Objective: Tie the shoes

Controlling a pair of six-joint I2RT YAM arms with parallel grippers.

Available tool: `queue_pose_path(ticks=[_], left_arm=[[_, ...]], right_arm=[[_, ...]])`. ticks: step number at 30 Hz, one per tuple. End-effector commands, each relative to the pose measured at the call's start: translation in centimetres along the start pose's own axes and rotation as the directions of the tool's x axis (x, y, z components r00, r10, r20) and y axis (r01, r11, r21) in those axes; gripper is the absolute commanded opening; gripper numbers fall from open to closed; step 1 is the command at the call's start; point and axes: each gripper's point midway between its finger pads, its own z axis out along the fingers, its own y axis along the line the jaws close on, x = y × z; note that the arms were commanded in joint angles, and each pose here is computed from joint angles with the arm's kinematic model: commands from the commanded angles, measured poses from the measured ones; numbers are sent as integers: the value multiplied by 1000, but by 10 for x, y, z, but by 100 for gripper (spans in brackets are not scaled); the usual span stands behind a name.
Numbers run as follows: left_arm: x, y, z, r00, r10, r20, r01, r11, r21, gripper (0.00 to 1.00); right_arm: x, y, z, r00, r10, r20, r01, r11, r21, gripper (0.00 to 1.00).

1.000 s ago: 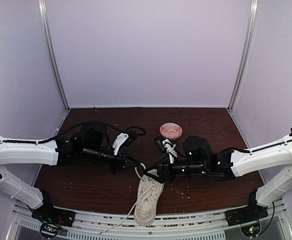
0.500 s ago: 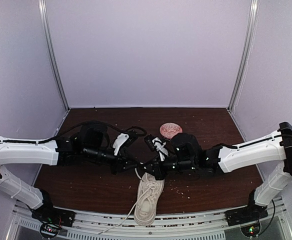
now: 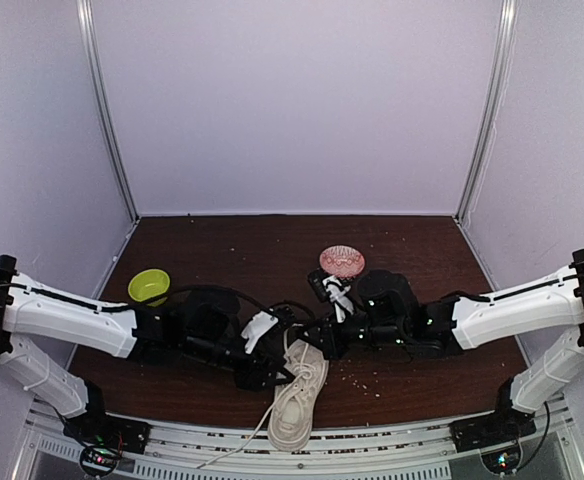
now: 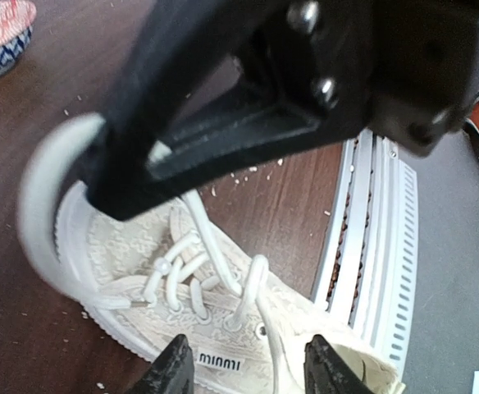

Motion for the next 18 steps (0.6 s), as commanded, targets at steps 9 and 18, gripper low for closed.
queue_pose_path(ticks=[9,18], left_arm=[[5,-4,23,1000,4,-27,-3,1000,11,20],[18,21,1,999,-27,-46,20,988,-151,0]], right_arm=[[-10,-7,-9,999,23,45,-24,999,36,0],[-12,-50,-37,988,99,114,-125,961,247,0]])
